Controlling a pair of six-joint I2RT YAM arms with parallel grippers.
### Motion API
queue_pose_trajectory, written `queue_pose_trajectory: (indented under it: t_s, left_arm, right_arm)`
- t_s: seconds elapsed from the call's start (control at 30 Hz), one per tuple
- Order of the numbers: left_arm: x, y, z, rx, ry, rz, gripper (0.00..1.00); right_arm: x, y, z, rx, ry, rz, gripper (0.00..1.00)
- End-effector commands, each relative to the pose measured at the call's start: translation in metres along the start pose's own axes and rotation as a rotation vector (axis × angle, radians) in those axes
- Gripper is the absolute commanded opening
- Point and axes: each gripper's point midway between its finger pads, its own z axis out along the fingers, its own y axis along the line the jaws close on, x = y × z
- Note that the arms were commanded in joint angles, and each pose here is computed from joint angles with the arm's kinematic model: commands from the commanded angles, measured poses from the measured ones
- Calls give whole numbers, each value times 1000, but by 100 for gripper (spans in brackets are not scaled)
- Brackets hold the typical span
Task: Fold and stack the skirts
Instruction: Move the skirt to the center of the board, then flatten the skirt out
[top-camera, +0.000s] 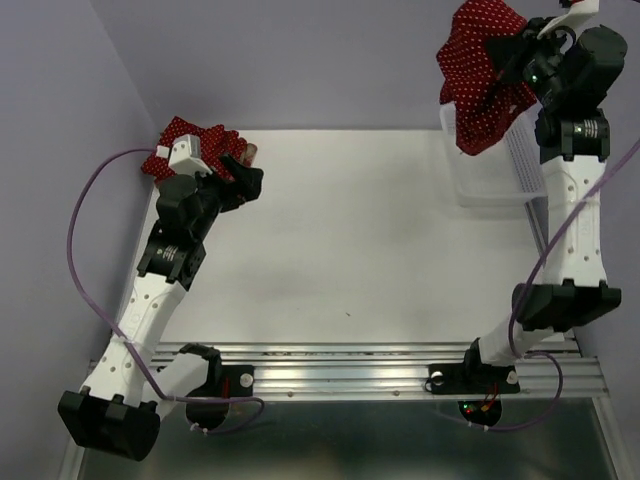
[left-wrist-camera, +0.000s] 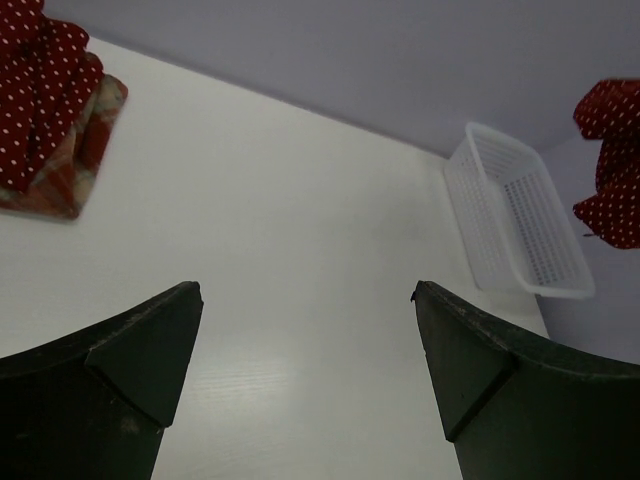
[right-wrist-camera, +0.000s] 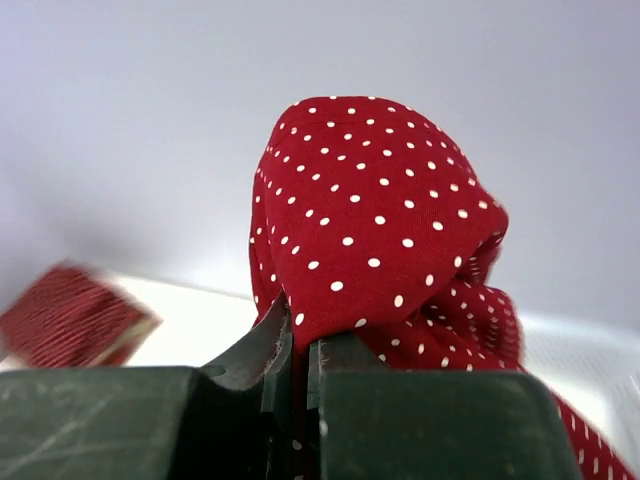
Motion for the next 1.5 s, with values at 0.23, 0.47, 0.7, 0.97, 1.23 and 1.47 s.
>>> queue_pose_trajectory:
  t_s: [0.23,0.47,0.7,0.97,1.23,1.47]
  left_arm:
    - [45,32,-37,-143,105,-82,99]
    - [76,64,-46,-293,178,-121,99]
    - [150,97,-38,-369,360,-161,99]
    - [180,58,4,-223,480,-115,99]
    - [215,-70,44,116,588,28,99]
    - [269,-94,82,122,702,106,99]
  right_arm:
    - [100,82,-86,-250,186,47,69]
    - [194,-17,-105,384,328,281,100]
    - [244,10,-124,258,430,363,100]
    - [324,39,-170,273,640,447,100]
    - [416,41,-243,355,839,529,100]
    - [442,44,-247,332,876,558,100]
